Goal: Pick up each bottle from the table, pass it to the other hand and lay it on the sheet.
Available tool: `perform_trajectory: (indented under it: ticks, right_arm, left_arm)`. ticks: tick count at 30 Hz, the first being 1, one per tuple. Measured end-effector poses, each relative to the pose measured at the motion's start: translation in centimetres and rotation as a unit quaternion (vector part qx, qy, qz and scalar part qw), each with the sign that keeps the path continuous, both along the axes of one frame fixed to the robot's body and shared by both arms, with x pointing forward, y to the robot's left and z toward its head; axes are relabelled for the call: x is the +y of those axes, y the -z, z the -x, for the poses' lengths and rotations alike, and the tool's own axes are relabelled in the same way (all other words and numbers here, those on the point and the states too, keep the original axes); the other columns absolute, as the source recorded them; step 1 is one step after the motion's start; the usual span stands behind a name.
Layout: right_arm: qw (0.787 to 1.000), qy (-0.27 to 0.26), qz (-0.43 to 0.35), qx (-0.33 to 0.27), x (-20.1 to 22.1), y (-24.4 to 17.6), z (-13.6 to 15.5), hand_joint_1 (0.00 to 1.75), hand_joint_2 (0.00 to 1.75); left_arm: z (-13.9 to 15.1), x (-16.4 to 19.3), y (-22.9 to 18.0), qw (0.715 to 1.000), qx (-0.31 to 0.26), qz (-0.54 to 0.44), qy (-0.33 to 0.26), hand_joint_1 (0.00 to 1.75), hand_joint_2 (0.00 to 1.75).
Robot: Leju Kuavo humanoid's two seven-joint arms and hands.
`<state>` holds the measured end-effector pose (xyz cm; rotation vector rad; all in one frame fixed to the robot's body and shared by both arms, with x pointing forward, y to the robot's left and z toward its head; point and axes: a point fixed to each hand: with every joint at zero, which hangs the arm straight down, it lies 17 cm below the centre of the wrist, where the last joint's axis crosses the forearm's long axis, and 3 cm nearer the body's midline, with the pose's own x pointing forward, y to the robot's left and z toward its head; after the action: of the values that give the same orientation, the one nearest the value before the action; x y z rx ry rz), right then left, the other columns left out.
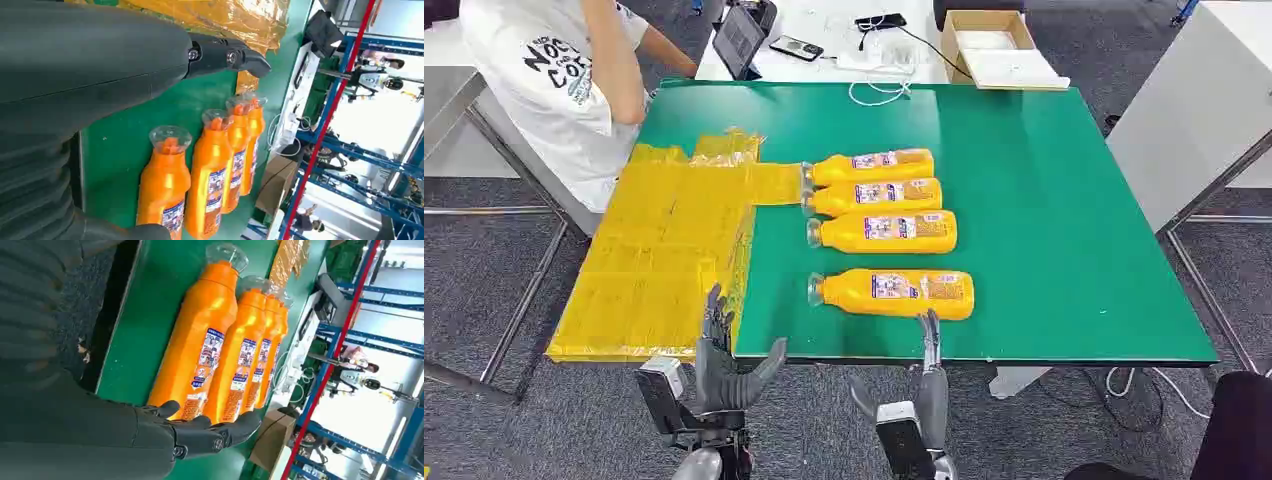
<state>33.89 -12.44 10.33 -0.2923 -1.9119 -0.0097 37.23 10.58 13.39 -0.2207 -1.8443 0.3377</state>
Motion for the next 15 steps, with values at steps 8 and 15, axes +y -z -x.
perform_trajectory:
  ticks: [8, 15]
  right_arm:
    - [0.992, -0.003, 0.105, -0.064, 0.1, -3.4, -0.8, 0.0, 1.75]
    - [0.982, 0.038, 0.178, -0.045, -7.6, -6.1, -9.7, 0.0, 1.75]
  left_arm:
    - [-0.1, -0.3, -0.5, 0.999, -0.02, -0.027, 0.002, 0.0, 1.75]
    - [-1.6, -1.0, -2.4, 0.996, -0.057, -0.065, 0.016, 0.0, 1.75]
